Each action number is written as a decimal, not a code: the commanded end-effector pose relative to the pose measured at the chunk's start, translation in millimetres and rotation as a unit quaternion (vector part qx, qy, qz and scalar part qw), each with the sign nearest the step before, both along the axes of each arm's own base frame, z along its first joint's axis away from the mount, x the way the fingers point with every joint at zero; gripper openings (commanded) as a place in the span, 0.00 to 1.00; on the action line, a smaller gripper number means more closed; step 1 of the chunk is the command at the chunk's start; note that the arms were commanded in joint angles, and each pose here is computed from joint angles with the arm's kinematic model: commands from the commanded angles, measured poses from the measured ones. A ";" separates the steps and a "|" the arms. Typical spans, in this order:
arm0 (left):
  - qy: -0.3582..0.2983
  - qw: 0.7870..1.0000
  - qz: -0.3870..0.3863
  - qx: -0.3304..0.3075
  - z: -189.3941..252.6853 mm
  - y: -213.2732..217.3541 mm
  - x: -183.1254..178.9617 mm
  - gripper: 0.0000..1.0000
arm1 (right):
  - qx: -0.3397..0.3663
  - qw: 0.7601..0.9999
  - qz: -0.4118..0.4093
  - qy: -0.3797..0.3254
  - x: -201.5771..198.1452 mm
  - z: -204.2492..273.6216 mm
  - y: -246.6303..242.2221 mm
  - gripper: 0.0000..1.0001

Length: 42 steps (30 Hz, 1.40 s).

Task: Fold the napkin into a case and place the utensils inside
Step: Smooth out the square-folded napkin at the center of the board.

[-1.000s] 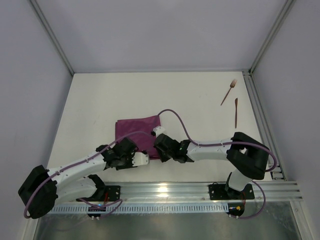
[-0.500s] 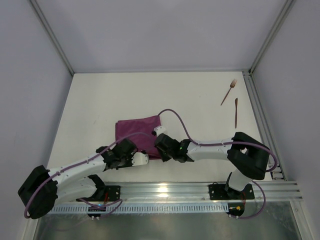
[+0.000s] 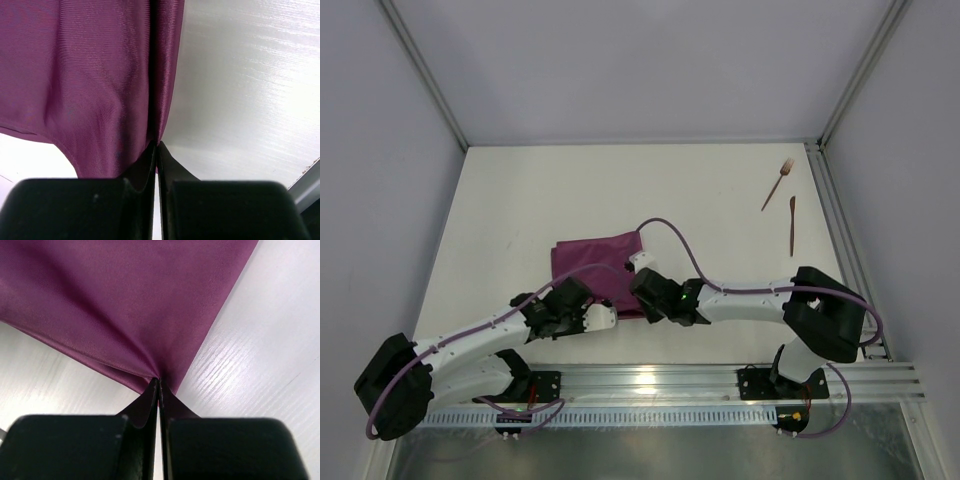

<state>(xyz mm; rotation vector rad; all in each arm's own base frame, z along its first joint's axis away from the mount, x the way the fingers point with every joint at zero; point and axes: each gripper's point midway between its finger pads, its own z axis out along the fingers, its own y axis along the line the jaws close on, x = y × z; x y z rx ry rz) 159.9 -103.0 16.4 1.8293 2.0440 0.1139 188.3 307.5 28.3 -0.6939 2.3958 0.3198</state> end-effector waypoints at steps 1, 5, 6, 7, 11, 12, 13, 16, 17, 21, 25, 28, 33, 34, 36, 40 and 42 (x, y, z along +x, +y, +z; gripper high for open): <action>0.009 1.000 0.011 -0.015 5.6 -6.2 -1.8 0.00 | 0.020 1.000 0.011 -0.009 2.4 10.5 13.5 0.05; 0.028 0.999 0.010 -0.030 11.7 -10.3 -9.6 0.16 | 0.026 0.999 0.019 0.000 -3.0 6.9 13.4 0.14; 0.036 0.999 0.008 -0.034 13.4 -11.5 -13.0 0.23 | 0.029 0.999 0.025 0.002 -4.7 7.6 14.9 0.16; 0.047 0.998 0.004 -0.033 17.7 -10.4 -18.0 0.33 | 0.033 0.999 0.029 0.004 -5.9 8.4 16.0 0.19; 0.056 0.996 -0.003 -0.063 42.7 -15.4 -26.7 0.42 | 0.050 0.997 0.052 0.011 -11.2 17.6 24.5 0.28; 0.061 0.996 -0.007 -0.070 47.6 -16.9 -29.7 0.43 | 0.056 0.997 0.055 0.011 -11.1 21.7 26.9 0.31; 0.064 0.995 -0.009 -0.073 52.9 -16.9 -32.0 0.45 | 0.063 0.996 0.066 0.012 -12.9 26.8 30.2 0.32; 0.092 0.992 -0.021 -0.081 68.6 -17.8 -45.0 0.47 | 0.076 0.993 0.085 0.015 -15.6 39.9 39.3 0.37; 0.106 0.991 -0.023 -0.074 73.0 -14.3 -51.2 0.47 | 0.081 0.992 0.092 0.013 -14.8 45.5 43.0 0.38; 0.114 0.990 -0.029 -0.074 80.8 -14.3 -54.5 0.43 | 0.111 0.989 0.097 0.024 -17.7 57.5 48.4 0.41; 0.034 0.994 0.031 -0.097 80.8 -22.2 -15.7 0.29 | 0.164 0.983 0.066 0.045 -8.8 63.3 43.3 0.40; 0.001 0.993 0.083 -0.086 66.4 -19.2 9.7 0.22 | 0.190 0.979 0.043 0.054 0.9 63.6 38.4 0.36; -0.018 0.991 0.115 -0.071 42.5 -16.4 28.2 0.20 | 0.179 0.980 0.038 0.074 5.6 38.9 38.9 0.16; -0.010 0.992 0.112 -0.064 35.7 -14.8 25.2 0.19 | 0.173 0.981 0.028 0.084 4.7 28.4 33.6 0.14; 0.009 0.993 0.102 -0.052 26.1 -13.0 18.9 0.20 | 0.173 0.980 0.015 0.094 4.7 14.4 29.8 0.10; 0.017 0.994 0.099 -0.036 11.4 -4.2 11.5 0.20 | 0.161 0.978 -0.035 0.127 2.1 -17.7 4.4 0.03; 0.026 0.995 0.092 -0.032 5.8 -2.2 6.7 0.20 | 0.163 0.976 -0.038 0.136 -2.7 -22.4 2.4 0.03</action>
